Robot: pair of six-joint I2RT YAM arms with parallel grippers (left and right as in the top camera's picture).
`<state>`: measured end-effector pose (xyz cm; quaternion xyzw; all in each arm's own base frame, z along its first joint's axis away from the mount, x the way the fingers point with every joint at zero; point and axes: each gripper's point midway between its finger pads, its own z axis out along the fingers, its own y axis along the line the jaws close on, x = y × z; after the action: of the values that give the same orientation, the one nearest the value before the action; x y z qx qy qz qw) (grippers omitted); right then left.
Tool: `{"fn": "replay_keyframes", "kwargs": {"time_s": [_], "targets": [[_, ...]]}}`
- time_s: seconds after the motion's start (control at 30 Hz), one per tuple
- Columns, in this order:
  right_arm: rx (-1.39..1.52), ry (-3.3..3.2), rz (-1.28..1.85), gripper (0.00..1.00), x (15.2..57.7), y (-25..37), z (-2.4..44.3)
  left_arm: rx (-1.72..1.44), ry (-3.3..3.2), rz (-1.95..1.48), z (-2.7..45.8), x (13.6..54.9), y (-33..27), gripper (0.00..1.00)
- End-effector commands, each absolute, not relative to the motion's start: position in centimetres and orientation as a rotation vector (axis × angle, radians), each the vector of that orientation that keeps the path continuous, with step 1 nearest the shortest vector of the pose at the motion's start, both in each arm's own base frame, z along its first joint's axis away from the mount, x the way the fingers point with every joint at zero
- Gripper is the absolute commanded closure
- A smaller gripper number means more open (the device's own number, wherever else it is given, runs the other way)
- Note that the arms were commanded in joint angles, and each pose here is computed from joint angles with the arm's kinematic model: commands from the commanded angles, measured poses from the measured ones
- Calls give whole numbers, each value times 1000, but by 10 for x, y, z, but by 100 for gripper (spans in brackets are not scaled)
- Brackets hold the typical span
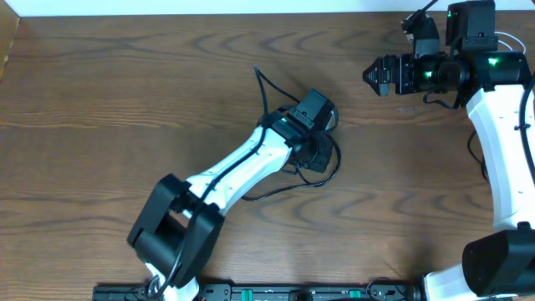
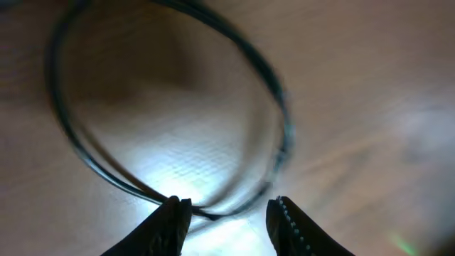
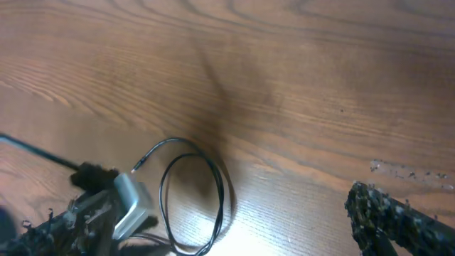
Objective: Untangle cables
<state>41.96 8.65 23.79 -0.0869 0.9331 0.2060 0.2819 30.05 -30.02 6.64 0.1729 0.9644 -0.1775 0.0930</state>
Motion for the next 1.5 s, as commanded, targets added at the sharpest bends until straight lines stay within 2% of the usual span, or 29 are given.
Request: {"fn": "replay_keyframes", "kwargs": {"time_s": [0.0,0.13,0.43,0.83,0.97,1.1,1.17,1.23,1.37,1.47], "targets": [[-228,2470,530,1,418,83,252,396,2828,-245,52,327,-270,59],[-228,2470,530,1,418,83,252,313,2785,-68,44,347,-247,57],[-227,2473,530,1,417,83,251,307,2800,-53,12,356,-250,57],[-226,2480,532,1,416,83,248,298,2775,-50,10,363,-252,58],[-225,2485,532,1,416,83,247,301,2791,-36,0,362,-251,69],[-217,2495,511,1,415,80,245,307,2815,-15,-12,359,-249,70],[-212,2502,500,1,415,78,244,310,2826,-4,-17,358,-247,78],[-210,2508,497,1,414,78,243,312,2835,3,-19,356,-246,92],[-209,2514,499,1,413,78,243,308,2834,-4,-8,356,-246,93],[-210,2522,502,1,411,79,240,302,2853,-119,28,353,-253,93]]}}
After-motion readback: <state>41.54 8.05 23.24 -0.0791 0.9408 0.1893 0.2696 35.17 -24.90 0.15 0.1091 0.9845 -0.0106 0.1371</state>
